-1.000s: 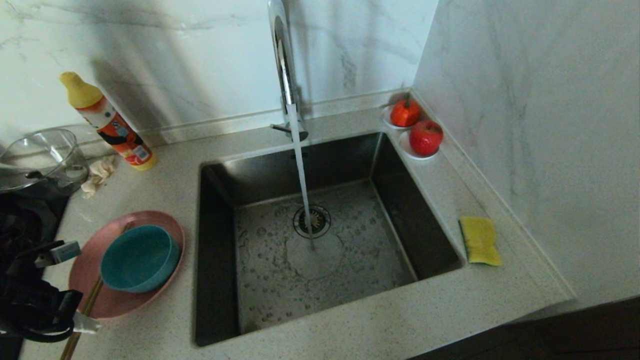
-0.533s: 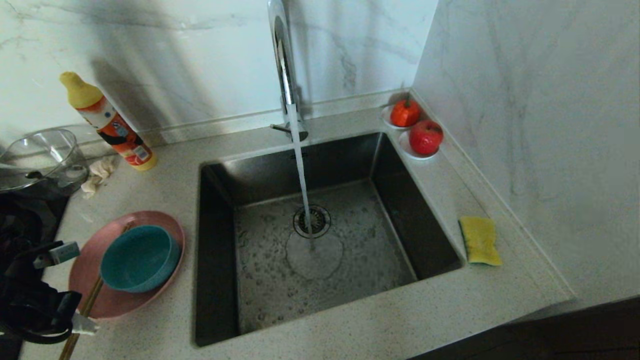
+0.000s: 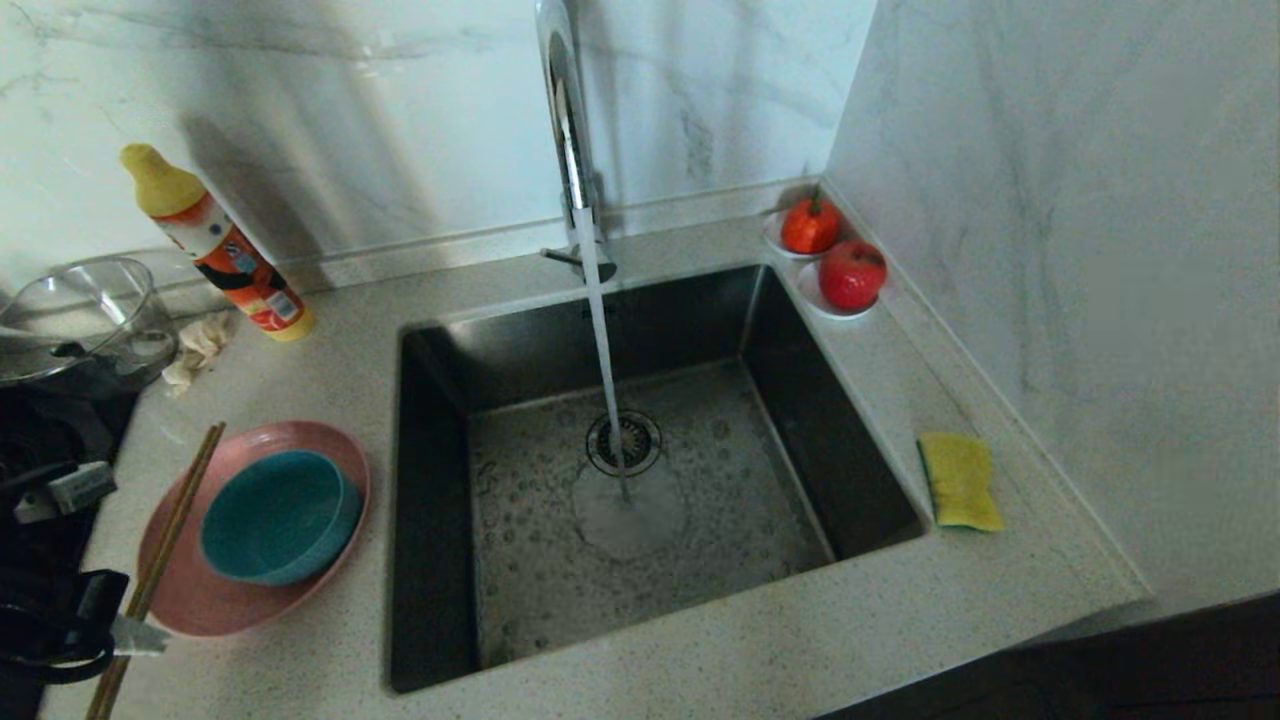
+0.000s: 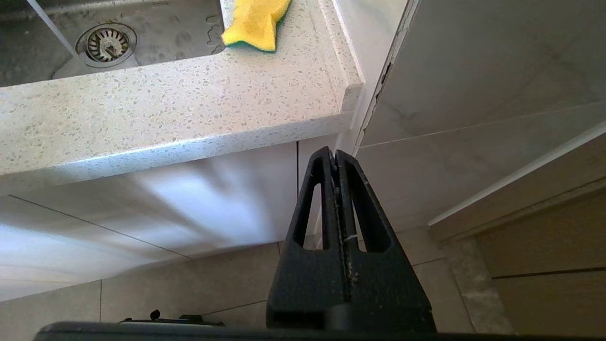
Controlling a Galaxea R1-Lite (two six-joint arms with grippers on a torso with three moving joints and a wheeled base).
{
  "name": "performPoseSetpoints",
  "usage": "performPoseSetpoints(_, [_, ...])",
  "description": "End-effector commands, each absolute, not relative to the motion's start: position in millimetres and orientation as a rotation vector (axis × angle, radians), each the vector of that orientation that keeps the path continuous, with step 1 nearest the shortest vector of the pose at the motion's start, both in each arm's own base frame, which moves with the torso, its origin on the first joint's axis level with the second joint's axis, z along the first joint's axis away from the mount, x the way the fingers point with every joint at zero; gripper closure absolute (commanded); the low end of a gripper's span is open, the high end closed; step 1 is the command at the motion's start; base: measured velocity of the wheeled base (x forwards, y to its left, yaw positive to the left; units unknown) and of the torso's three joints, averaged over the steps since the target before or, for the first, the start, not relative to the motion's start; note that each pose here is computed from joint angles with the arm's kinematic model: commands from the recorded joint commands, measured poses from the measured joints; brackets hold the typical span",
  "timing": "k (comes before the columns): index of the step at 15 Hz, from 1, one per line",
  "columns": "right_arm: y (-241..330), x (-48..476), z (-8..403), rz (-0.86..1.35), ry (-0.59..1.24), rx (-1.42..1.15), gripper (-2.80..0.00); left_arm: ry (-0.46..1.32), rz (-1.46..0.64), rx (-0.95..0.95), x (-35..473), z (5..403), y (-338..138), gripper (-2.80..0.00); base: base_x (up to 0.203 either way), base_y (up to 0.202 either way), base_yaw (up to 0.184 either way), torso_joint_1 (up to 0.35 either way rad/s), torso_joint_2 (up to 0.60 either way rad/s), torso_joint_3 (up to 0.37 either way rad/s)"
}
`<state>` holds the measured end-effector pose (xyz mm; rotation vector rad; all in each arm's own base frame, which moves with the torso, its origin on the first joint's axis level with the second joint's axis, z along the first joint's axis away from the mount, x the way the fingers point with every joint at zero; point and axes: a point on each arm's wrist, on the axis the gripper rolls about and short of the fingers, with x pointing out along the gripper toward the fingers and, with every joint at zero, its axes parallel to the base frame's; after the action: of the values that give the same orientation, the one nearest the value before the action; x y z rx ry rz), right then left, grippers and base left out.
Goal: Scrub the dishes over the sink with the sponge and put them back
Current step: Rinse the chopsticks
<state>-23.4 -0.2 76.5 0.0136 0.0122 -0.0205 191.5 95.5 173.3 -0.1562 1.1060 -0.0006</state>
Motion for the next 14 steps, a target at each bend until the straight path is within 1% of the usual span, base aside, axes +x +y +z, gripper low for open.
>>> performPoseSetpoints(1, [-0.2, -23.4, 76.5, -0.020, 0.012, 0.014, 0.00, 1.056, 0.018, -0.140, 178.3, 187.8, 90.5, 0.00, 0.000, 0.000, 0.000, 0.000, 0.00, 0.000])
performPoseSetpoints(6, [-0.2, -23.4, 76.5, -0.020, 0.012, 0.014, 0.00, 0.988, 0.049, -0.122, 159.4, 204.3, 83.5, 0.00, 0.000, 0.000, 0.000, 0.000, 0.00, 0.000])
performPoseSetpoints(14, [-0.2, -23.4, 76.5, -0.020, 0.012, 0.014, 0.00, 0.816, 0.035, -0.073, 142.2, 240.8, 72.2, 0.00, 0.000, 0.000, 0.000, 0.000, 0.00, 0.000])
